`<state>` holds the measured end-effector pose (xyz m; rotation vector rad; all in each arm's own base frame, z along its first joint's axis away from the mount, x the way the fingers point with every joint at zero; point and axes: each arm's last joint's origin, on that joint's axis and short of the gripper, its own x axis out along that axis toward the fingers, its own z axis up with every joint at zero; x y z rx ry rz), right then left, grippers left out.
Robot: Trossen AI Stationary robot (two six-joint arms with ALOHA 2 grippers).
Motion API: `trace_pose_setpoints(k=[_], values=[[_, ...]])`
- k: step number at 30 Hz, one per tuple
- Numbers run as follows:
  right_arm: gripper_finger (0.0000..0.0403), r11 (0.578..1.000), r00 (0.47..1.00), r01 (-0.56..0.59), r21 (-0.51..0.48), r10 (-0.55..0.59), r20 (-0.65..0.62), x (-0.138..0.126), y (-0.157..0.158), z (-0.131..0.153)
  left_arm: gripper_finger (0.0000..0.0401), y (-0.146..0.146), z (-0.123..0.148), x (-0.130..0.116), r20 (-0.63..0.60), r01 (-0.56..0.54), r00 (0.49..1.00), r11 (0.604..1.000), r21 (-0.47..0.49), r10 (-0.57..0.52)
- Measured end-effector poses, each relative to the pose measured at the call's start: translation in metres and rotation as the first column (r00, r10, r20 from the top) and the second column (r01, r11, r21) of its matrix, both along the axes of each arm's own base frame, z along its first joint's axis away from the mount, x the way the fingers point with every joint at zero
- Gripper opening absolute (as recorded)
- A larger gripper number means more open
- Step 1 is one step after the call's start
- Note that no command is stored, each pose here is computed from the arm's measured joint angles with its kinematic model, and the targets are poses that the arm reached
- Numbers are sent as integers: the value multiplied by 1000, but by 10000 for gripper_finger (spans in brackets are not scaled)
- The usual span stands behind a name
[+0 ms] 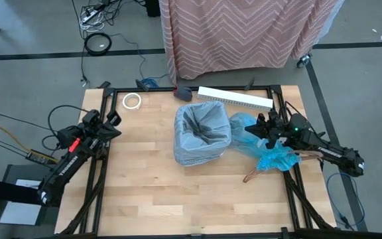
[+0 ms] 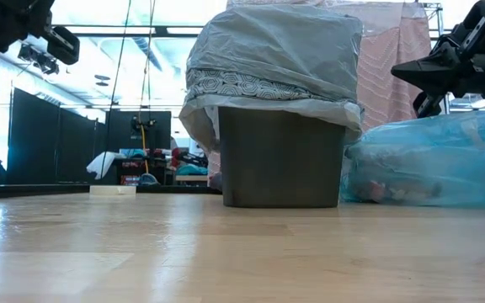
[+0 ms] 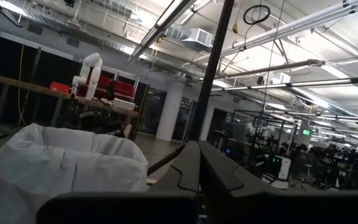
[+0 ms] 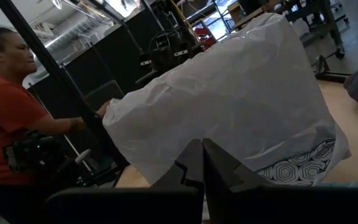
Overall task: Place trash/remove bag and relplace
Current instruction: Return to Home Position
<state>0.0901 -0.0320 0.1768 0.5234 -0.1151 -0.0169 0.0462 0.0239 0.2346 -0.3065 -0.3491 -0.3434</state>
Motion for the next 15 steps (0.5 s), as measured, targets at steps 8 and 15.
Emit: trace_pose_setpoints(k=[8,15], values=[[4,1000,1000,-1,0,1,0,0,0,0,12,0,0,0,0,0,1000,1000,0,0],[1,1000,1000,-1,0,1,-1,0,0,0,12,0,0,0,0,0,1000,1000,1,0]])
